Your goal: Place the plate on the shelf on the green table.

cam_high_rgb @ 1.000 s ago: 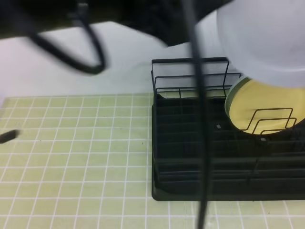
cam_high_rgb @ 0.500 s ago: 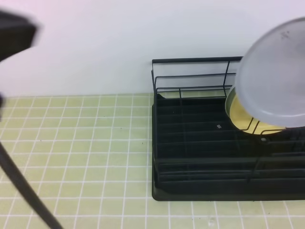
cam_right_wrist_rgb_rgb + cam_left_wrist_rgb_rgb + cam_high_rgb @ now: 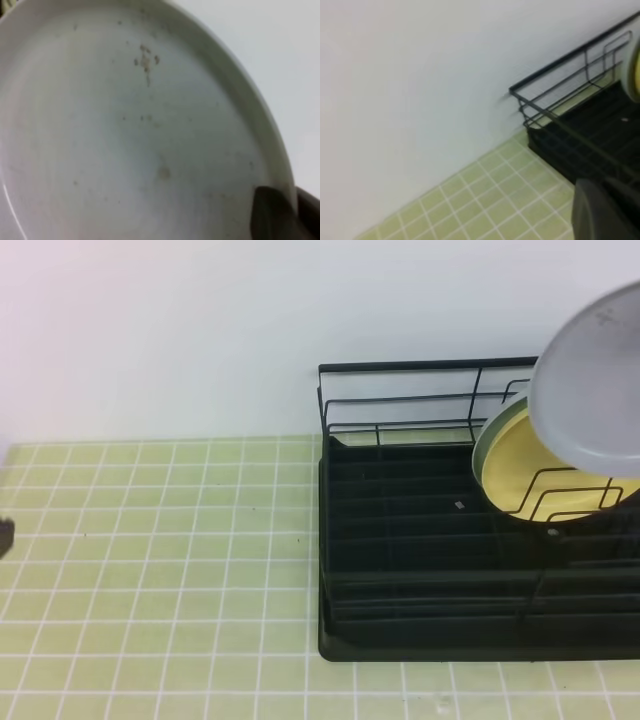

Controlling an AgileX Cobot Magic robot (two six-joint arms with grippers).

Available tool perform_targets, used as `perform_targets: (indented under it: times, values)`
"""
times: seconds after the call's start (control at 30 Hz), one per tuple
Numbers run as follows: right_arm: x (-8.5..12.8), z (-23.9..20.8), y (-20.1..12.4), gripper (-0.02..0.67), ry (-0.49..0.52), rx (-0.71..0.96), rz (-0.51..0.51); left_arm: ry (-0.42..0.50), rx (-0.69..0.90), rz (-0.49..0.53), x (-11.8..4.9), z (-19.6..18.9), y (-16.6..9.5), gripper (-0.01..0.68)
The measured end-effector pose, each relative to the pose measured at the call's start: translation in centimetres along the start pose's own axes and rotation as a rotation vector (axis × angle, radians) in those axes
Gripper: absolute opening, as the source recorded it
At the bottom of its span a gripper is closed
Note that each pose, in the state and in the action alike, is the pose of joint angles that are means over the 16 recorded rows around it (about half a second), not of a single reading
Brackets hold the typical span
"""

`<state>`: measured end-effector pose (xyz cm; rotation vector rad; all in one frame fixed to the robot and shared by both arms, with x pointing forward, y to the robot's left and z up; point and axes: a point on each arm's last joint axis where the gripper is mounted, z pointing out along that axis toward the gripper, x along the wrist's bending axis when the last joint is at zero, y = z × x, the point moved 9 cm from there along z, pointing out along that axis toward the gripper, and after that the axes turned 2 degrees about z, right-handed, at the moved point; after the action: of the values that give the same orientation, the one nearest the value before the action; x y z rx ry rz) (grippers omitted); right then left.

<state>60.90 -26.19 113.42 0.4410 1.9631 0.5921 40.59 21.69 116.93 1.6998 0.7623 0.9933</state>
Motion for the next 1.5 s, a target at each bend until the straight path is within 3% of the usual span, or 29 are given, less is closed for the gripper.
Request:
perform_targets:
  times: [0.17,0.37,0.87,1.5]
  values:
    - [-0.5,1.0,-0.3,0.015,-0.027,0.004,-0.054,-0.01,-0.044,0.025,-0.9,-0.2,-2.6,0.0]
    - [-0.3,2.4,-0.3,0.017,-0.032,-0.001,-0.1,-0.019,-0.065,0.037,-1.5,-0.2,-3.9,0.0]
    - [2.3,6.7,-0.6,0.014,0.028,0.0,-0.174,-0.014,-0.053,0.04,-1.4,-0.2,-4.3,0.0]
    - [2.9,7.4,-1.4,0.015,0.027,0.017,-0.201,-0.018,-0.072,0.038,-1.5,-0.2,-4.0,0.0]
